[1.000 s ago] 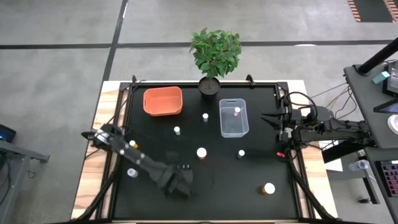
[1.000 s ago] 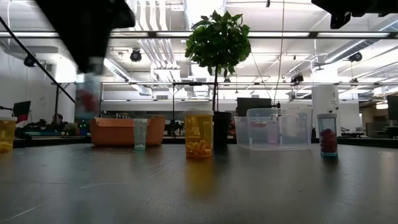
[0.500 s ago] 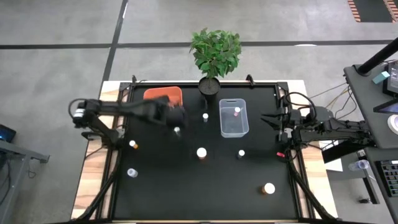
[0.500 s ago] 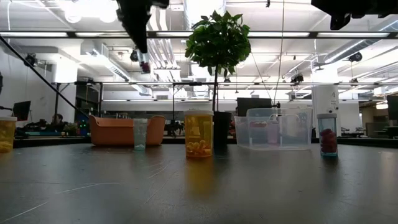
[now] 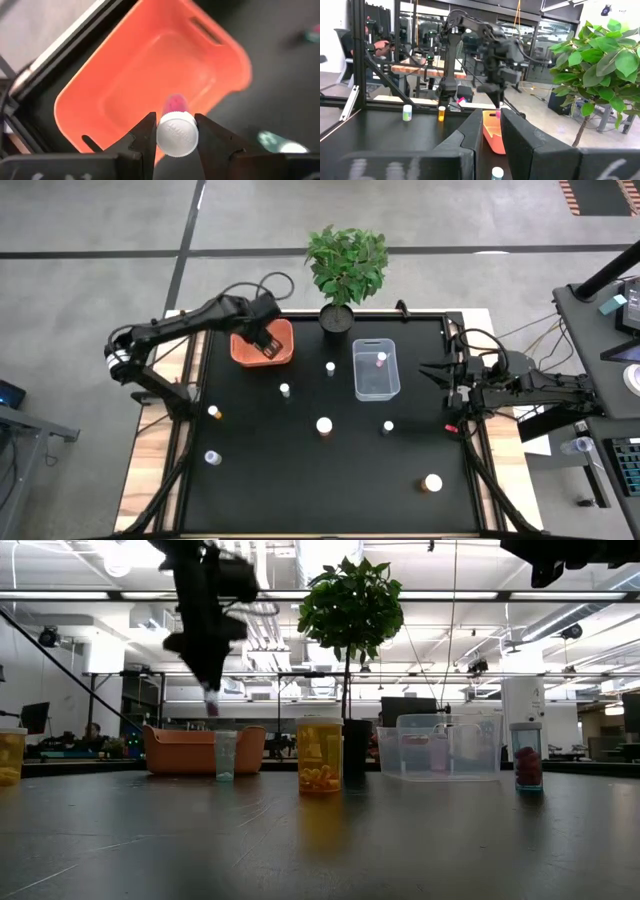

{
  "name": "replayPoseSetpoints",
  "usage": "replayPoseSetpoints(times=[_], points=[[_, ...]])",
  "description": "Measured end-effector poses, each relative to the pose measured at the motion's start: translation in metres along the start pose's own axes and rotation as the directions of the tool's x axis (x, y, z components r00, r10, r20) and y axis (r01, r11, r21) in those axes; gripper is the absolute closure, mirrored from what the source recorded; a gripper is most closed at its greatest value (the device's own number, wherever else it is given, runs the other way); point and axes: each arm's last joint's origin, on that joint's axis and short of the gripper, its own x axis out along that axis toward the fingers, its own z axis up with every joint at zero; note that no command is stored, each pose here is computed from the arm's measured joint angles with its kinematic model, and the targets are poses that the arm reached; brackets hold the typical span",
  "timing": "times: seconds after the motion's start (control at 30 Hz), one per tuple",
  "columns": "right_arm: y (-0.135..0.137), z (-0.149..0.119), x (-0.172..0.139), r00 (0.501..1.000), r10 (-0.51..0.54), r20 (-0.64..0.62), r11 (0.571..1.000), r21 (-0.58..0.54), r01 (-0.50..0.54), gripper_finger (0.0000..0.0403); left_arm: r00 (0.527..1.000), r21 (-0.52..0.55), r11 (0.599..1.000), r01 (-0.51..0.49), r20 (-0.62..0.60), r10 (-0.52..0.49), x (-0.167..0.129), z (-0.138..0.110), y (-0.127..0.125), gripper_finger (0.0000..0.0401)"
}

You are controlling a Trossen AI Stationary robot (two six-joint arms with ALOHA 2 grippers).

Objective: Pick and place medicine bottles into bin by pill shape (circle, oval)
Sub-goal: Put the blue tablet pill bottle into the orange bin

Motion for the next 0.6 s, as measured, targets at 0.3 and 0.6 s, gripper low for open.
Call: replayPoseSetpoints(times=[0.3,0.6], points=[[0.000,0.000,0.000,1.000,0.000,0.001,1.000,0.000,0.000,0.0344,0.995,-0.141,0.987,-0.077,-0.080,0.066,0.036,-0.008,0.045,0.0303],[0.000,0.000,0.000,1.000,0.000,0.001,1.000,0.000,0.000,0.0344,0.995,-0.224,0.970,-0.093,-0.045,0.085,0.043,-0.004,0.065,0.0303]])
